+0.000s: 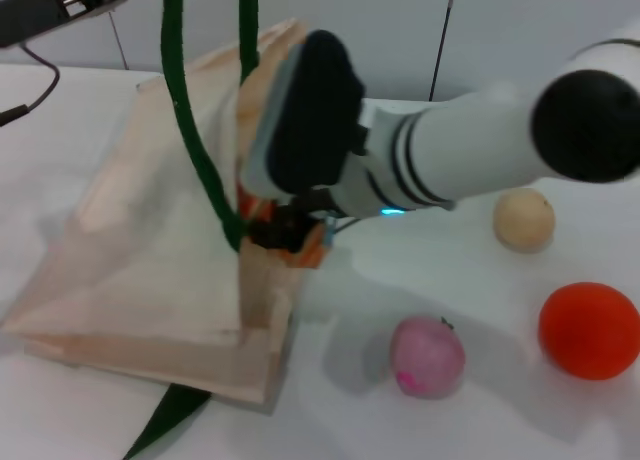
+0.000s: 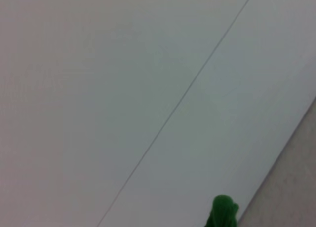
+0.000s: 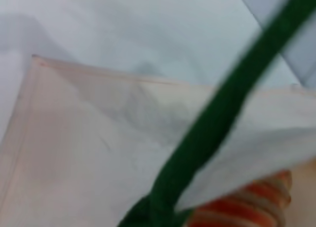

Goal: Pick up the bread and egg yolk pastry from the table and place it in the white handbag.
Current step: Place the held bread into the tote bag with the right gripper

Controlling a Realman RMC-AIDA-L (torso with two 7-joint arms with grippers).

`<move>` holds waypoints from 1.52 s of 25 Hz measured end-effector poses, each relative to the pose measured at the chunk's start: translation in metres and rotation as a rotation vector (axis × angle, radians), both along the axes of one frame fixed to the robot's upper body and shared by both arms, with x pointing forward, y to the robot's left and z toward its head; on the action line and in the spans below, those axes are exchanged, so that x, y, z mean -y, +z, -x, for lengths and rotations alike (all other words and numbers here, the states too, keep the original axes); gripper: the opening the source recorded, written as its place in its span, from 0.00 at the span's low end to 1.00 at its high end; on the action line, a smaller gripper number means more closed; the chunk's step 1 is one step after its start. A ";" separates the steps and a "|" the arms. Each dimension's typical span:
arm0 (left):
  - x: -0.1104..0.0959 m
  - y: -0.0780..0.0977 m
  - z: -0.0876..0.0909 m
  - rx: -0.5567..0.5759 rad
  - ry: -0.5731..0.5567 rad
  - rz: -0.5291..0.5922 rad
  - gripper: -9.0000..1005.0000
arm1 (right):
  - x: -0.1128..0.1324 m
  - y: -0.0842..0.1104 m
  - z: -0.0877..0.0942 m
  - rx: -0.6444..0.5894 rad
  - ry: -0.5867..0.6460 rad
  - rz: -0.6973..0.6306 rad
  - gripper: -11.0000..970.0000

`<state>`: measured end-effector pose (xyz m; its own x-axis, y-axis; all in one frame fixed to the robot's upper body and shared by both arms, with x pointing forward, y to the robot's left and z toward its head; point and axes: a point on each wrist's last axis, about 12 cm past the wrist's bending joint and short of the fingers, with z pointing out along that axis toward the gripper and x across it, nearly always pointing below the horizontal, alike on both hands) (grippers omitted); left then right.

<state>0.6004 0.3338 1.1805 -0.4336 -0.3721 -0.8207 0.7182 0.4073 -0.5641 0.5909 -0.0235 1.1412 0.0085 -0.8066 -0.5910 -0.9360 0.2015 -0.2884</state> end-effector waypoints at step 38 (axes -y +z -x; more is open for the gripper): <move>0.048 0.012 -0.017 0.058 -0.091 0.142 0.14 | -0.010 -0.004 -0.046 0.180 -0.104 -0.082 0.42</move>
<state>0.6178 0.2857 1.1928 -0.4241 -0.4472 -0.7875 0.7815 0.2588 -0.5677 0.6364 -0.0133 1.1372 0.0392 -0.7581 -0.6510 -0.8439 0.3237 -0.4278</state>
